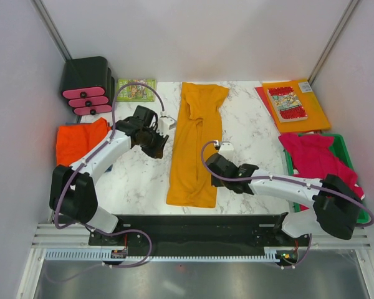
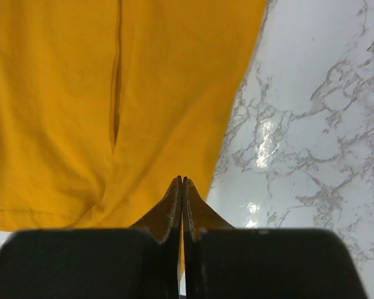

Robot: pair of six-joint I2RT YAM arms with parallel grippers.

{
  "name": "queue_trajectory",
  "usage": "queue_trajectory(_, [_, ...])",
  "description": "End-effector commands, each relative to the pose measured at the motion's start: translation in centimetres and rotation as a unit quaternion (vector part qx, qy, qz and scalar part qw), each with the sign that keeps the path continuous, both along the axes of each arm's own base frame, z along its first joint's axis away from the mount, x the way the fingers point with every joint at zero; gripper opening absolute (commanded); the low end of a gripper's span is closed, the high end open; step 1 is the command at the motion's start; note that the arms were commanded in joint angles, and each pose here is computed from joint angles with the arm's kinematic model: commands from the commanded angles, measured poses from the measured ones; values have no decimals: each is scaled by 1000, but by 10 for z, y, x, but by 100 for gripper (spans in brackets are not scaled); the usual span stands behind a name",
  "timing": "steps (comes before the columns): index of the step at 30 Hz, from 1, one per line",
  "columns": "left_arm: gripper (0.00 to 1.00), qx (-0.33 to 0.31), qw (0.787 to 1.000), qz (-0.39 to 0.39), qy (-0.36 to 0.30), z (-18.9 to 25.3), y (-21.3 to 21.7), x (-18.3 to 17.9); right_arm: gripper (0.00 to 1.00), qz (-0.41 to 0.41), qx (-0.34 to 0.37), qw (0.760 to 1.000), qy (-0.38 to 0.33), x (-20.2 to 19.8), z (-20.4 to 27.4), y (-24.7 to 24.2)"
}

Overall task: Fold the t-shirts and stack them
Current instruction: Rotate the tshirt 90 degrees, then grab the bottom of the folded rectangular tshirt with both arms

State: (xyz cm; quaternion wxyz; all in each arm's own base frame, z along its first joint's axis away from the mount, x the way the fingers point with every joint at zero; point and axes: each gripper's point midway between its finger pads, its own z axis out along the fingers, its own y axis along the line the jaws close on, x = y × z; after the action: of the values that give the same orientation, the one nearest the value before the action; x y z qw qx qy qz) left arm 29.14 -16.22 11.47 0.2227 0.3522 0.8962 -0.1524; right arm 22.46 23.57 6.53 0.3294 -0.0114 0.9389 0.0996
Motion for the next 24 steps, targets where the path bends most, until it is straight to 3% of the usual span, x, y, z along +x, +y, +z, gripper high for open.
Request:
queue_trajectory(1, [24, -25, 999, 18, -24, 11, 0, 4, 1, -44, 40, 997, -41, 2, 15, 11])
queue_trajectory(10, [24, -21, 999, 36, -29, 10, 12, 5, 0, -19, 27, 999, -6, -33, -22, 36])
queue_trajectory(24, [24, -10, 999, 43, -20, 2, 14, 11, 1, -76, -16, 995, 70, -73, -63, -16])
